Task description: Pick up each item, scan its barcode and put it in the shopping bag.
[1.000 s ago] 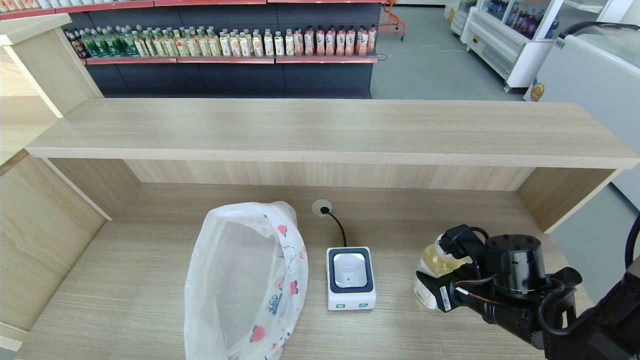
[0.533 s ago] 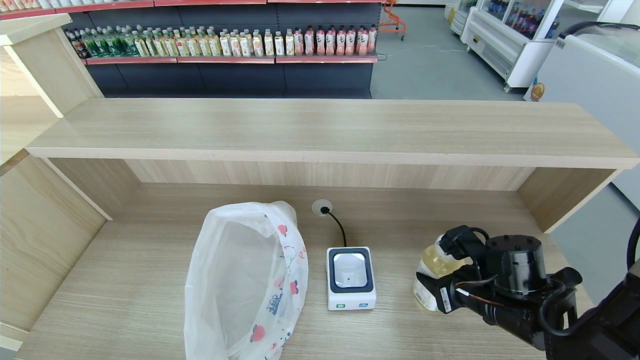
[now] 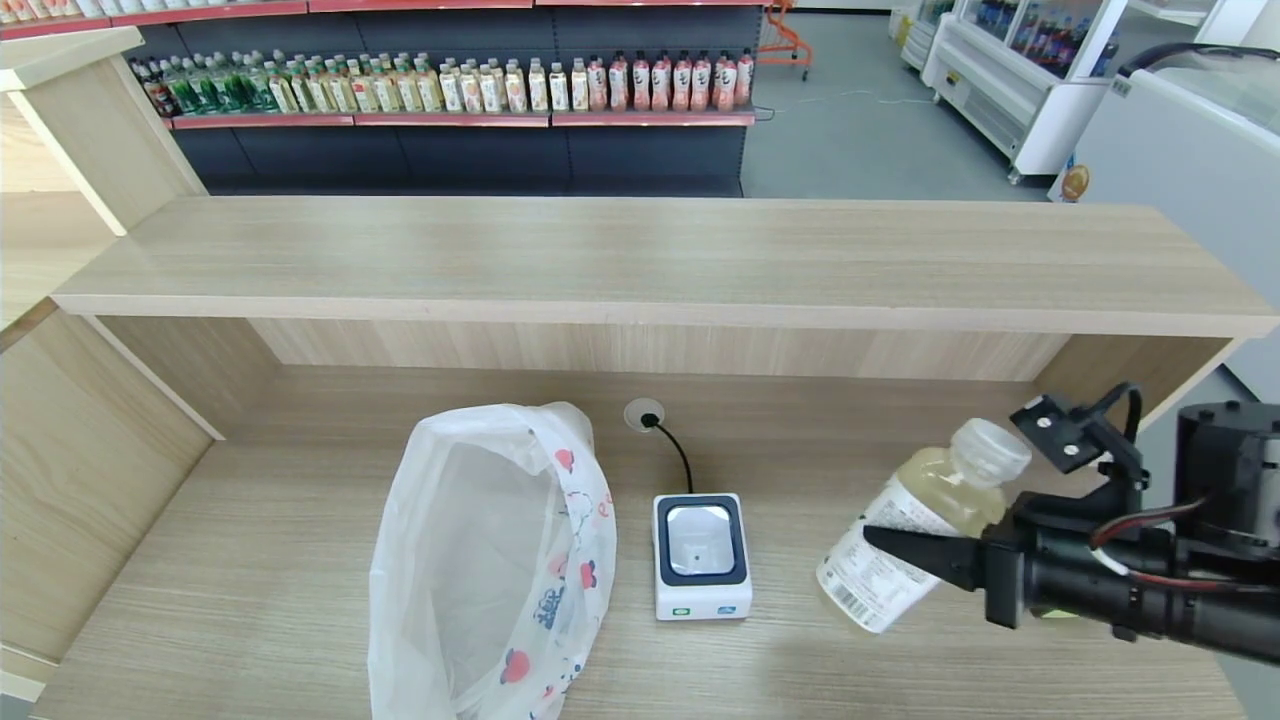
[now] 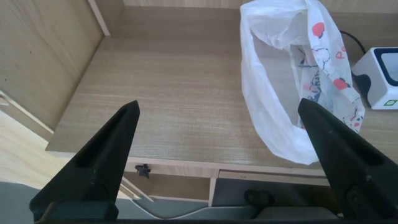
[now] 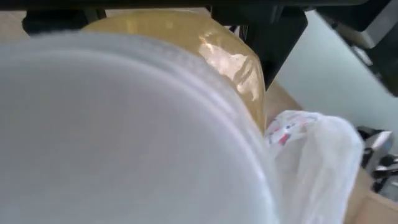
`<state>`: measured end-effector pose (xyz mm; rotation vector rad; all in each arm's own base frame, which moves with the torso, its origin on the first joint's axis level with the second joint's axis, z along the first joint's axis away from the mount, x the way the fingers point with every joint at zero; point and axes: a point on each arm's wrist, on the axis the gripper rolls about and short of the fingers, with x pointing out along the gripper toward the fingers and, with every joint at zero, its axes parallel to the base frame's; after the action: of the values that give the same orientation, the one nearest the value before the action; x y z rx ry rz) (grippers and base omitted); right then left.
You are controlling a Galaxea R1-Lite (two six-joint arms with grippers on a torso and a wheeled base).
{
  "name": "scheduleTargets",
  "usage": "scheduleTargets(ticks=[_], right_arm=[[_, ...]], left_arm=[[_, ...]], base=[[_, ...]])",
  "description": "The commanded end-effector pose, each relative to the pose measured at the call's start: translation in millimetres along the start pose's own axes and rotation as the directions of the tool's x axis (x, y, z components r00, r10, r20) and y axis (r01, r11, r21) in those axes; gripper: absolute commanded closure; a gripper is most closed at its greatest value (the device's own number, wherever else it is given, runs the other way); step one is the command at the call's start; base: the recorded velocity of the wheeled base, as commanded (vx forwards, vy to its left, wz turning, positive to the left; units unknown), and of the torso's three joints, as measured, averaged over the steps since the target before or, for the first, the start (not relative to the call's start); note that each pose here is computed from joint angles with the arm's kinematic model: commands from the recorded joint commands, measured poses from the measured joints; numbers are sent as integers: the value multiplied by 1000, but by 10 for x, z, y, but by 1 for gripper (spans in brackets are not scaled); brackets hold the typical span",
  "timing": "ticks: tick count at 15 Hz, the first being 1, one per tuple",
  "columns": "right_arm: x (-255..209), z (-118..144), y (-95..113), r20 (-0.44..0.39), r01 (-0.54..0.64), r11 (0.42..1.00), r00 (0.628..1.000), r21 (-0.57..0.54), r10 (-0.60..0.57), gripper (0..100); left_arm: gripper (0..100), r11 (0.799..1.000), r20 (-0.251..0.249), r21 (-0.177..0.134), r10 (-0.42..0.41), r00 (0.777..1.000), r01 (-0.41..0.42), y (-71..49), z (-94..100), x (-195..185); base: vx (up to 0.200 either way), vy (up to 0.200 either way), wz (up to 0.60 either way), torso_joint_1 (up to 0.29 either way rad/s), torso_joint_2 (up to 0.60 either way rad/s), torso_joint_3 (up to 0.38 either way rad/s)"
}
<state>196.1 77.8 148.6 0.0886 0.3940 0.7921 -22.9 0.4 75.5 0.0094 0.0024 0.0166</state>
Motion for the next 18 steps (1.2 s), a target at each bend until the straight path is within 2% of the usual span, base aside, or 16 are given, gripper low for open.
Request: scheduleTargets(ticks=[1,3,7,13,18], right_arm=[[-368,233,178,105,-83,996,991,-28,86,100],[-393,214,211,73,-270,962,961,43,267,100],[-271,136,248,10,-389,916,921,101,390,100],[-231,53,404,-41,-452,875,885,172,464,100],[-246,47,415,-42,-454,874,883,172,467,100]], left_arm=[[0,1000,1,0,0,1000,0,0,1,-1],[0,1000,-1,0,0,1000,0,0,-4,1],[0,1000,1,0,0,1000,0,0,1,-1],[0,1000,1,0,0,1000,0,0,1,-1],[0,1000,-1,0,0,1000,0,0,-4,1]], base=[[0,0,0,0,0,0],[0,0,0,0,0,0],[0,0,0,0,0,0],[0,0,0,0,0,0],[0,0,0,0,0,0]])
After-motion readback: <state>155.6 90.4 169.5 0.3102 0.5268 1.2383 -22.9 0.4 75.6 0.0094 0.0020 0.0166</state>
